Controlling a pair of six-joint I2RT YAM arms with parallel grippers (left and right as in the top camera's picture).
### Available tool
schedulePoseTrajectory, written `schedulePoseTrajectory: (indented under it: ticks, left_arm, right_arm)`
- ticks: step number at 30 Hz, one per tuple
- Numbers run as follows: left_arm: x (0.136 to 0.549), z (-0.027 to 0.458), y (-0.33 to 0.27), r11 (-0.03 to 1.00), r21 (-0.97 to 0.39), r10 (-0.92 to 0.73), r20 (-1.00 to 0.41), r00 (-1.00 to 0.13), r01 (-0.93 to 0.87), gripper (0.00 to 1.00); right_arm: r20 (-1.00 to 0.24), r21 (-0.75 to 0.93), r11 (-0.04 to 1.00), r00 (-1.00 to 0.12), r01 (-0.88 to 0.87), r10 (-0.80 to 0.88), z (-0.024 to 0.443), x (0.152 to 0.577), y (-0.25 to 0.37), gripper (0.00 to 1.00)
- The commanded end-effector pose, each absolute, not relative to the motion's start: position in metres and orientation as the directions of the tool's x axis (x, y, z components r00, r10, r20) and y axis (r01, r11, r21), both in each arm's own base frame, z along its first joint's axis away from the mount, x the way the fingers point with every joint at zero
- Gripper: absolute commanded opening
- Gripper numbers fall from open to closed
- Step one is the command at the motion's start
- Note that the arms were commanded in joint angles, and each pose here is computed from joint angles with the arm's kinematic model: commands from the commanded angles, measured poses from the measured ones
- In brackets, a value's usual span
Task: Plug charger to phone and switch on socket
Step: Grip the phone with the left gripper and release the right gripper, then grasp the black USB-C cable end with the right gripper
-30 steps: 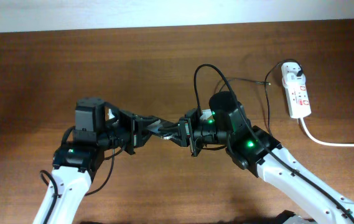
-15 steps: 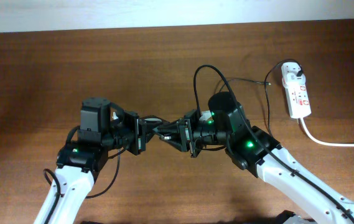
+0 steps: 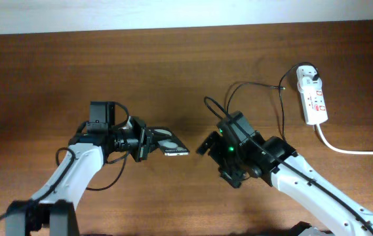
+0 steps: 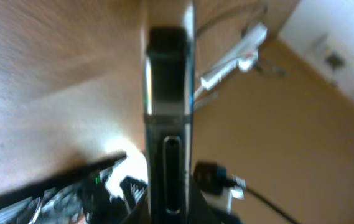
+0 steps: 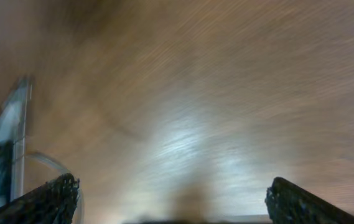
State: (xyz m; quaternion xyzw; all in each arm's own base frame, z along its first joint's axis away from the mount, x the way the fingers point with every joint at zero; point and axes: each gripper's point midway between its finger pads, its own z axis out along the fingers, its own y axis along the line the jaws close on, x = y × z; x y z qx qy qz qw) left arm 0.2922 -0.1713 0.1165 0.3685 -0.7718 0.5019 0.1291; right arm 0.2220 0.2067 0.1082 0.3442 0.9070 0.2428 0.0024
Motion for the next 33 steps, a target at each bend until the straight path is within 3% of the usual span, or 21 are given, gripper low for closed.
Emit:
schedulePoseTrajectory:
  ticks: [1, 6, 10, 14, 16, 20, 24, 28, 33]
  left_arm:
    - [0.277, 0.145, -0.187, 0.173, -0.771, -0.2, 0.582, -0.788, -0.613, 0.0]
    - [0.273, 0.153, -0.189, 0.163, -0.826, -0.138, 0.523, -0.841, -0.54, 0.0]
    - [0.272, 0.152, -0.189, 0.166, -0.828, -0.137, 0.519, -0.843, -0.536, 0.0]
    - [0.272, 0.152, -0.189, 0.166, -0.831, -0.135, 0.514, -0.847, -0.531, 0.0]
    - [0.272, 0.152, -0.189, 0.166, -0.831, -0.136, 0.514, -0.847, -0.531, 0.0]
    - [0.272, 0.152, -0.189, 0.167, -0.831, -0.137, 0.514, -0.847, -0.531, 0.0]
    - [0.272, 0.151, -0.189, 0.169, -0.831, -0.139, 0.513, -0.847, -0.531, 0.0]
    - [0.272, 0.152, -0.189, 0.168, -0.831, -0.139, 0.513, -0.847, -0.531, 0.0]
    - [0.272, 0.151, -0.188, 0.169, -0.831, -0.14, 0.513, -0.847, -0.531, 0.0]
  right_arm:
    - [0.075, 0.34, 0.674, -0.734, 0.656, 0.675, 0.097, 0.22, 0.174, 0.99]
    - [0.042, 0.298, 0.683, -0.724, 0.667, 0.688, 0.093, 0.217, 0.163, 0.99]
    - [-0.137, 0.26, 0.689, -0.681, 0.676, 0.72, 0.093, 0.236, 0.136, 0.99]
    - [-0.178, 0.304, 0.705, -0.689, 0.64, 0.702, 0.106, 0.251, 0.138, 0.99]
    - [-0.219, 0.325, 0.71, -0.681, 0.625, 0.699, 0.128, 0.272, 0.123, 1.0]
    - [-0.303, 0.347, 0.675, -0.603, 0.651, 0.737, 0.166, 0.32, 0.075, 0.91]
    - [-0.353, 0.22, 0.687, -0.6, 0.692, 0.718, 0.173, 0.366, 0.051, 0.91]
    - [-0.419, 0.142, 0.679, -0.578, 0.72, 0.7, 0.153, 0.426, 0.048, 0.91]
    - [-0.457, 0.183, 0.651, -0.523, 0.737, 0.72, 0.096, 0.485, 0.044, 0.86]
